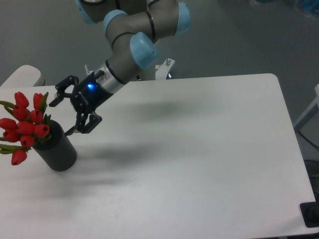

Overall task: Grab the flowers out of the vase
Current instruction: 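Lower the gripper around the tulip stems just above the vase rim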

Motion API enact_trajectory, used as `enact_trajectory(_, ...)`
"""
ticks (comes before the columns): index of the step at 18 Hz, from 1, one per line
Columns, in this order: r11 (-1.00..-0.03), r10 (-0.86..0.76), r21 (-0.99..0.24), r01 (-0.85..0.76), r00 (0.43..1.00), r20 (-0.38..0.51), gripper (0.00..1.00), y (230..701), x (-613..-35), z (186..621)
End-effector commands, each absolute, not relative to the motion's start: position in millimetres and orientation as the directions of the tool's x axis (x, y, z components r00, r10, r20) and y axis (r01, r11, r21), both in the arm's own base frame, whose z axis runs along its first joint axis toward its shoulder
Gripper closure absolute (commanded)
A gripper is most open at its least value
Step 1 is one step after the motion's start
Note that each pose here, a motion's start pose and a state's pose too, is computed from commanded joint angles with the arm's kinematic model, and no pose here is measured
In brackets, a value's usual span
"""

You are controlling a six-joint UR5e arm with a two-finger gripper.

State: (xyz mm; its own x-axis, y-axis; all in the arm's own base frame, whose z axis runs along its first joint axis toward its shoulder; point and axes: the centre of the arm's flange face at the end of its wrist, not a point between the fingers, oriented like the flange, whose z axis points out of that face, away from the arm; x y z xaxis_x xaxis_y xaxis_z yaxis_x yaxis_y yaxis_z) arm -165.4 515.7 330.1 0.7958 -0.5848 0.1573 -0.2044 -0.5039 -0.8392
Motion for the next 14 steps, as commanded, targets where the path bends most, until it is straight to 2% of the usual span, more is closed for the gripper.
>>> enact_trajectory(5, -0.504, -0.625, -0.835, -0.221, 0.76, 0.176, 0.0, 537.7, -143.5, 322.9)
enact_trajectory(14, -0.518, -0.63, -0.829, -0.211, 0.75, 0.203, 0.0, 539.1, -128.6, 321.3)
